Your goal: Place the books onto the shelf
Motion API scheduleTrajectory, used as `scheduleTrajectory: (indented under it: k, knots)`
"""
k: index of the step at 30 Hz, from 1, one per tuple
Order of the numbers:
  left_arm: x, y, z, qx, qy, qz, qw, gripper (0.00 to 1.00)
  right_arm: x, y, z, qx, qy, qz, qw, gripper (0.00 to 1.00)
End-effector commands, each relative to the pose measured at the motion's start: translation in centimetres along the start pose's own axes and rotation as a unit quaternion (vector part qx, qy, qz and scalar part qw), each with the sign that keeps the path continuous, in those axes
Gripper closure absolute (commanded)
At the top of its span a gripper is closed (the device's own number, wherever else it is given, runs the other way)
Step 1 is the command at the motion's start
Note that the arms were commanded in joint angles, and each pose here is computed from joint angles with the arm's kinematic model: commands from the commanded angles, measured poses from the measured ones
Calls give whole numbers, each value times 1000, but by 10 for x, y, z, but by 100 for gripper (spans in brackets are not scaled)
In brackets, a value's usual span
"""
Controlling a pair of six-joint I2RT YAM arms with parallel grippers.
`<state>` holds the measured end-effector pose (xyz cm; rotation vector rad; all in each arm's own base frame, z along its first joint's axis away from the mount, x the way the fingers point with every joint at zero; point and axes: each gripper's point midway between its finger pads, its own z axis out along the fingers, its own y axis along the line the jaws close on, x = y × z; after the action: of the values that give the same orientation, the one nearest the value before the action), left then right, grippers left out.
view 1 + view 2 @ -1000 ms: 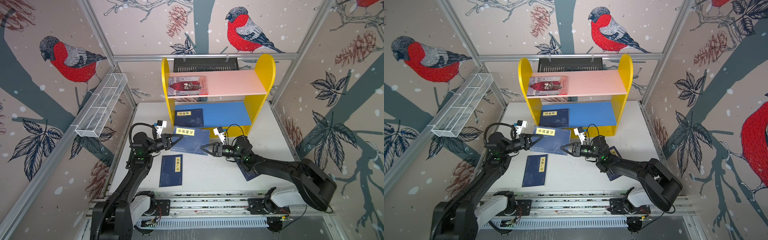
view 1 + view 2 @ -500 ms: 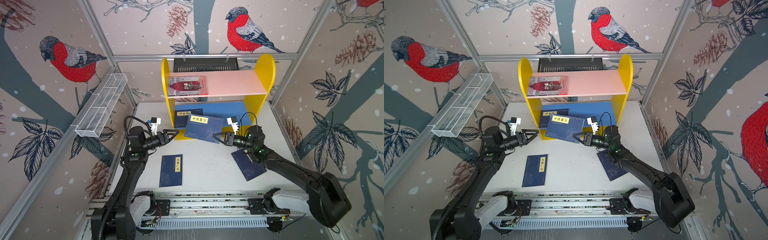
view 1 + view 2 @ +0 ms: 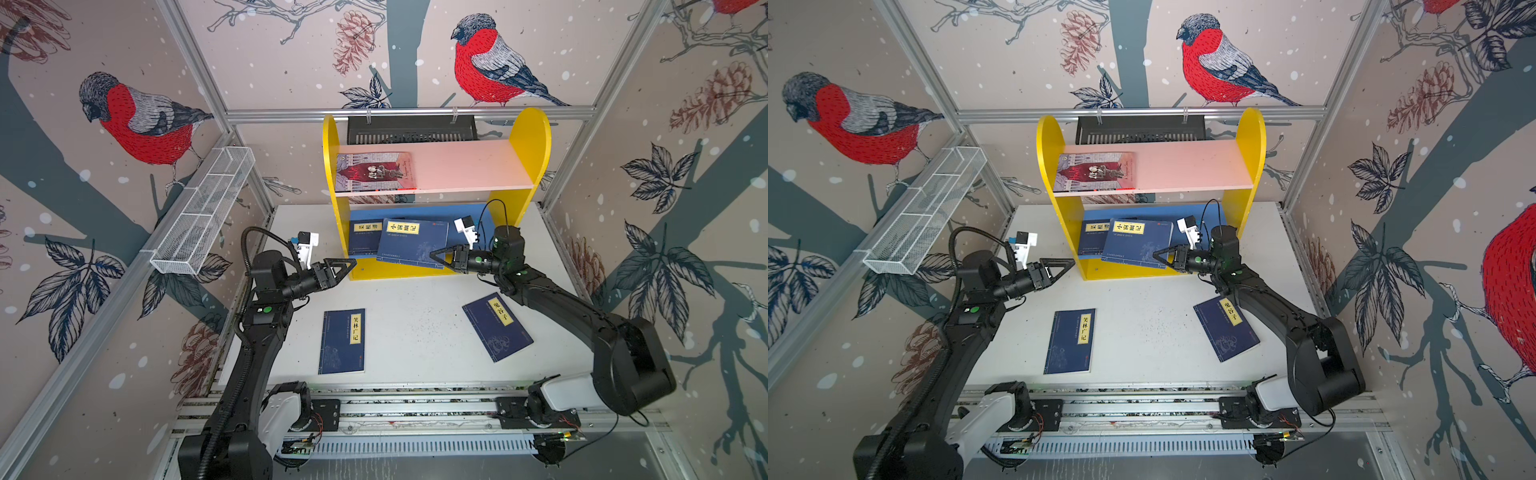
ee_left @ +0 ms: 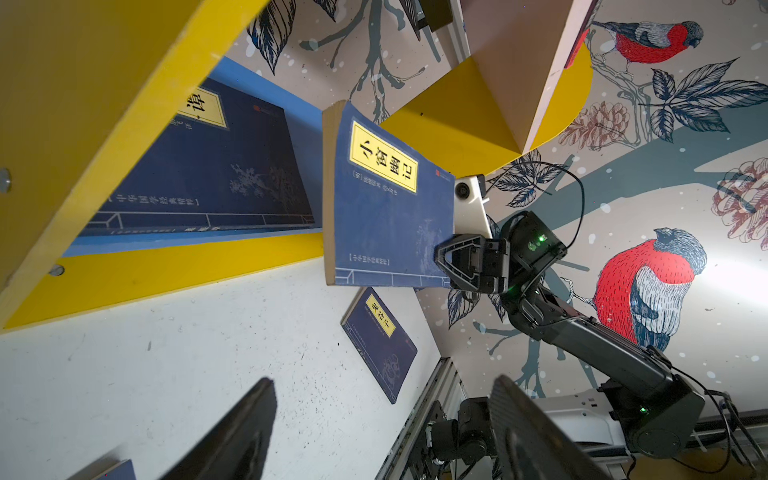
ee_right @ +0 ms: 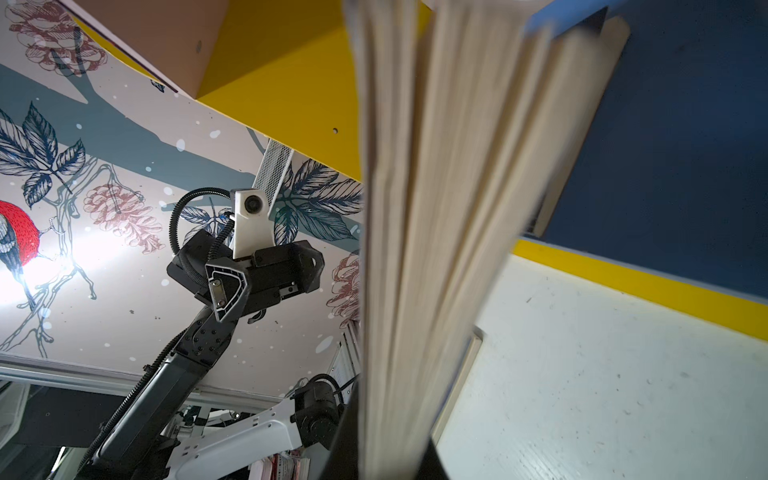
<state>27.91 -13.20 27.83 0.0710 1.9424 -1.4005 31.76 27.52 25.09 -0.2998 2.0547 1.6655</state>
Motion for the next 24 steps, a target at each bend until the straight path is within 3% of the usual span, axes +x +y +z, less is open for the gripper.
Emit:
scheduleTrajectory:
  k: [1, 24]
  knots:
    - [0, -6, -1, 15, 0, 10, 1000, 19, -11, 9, 4, -30, -1, -28, 999, 99]
    - [1, -2, 0, 15, 0, -6, 1000, 19, -46, -30, 51, -64, 47, 8, 997, 98]
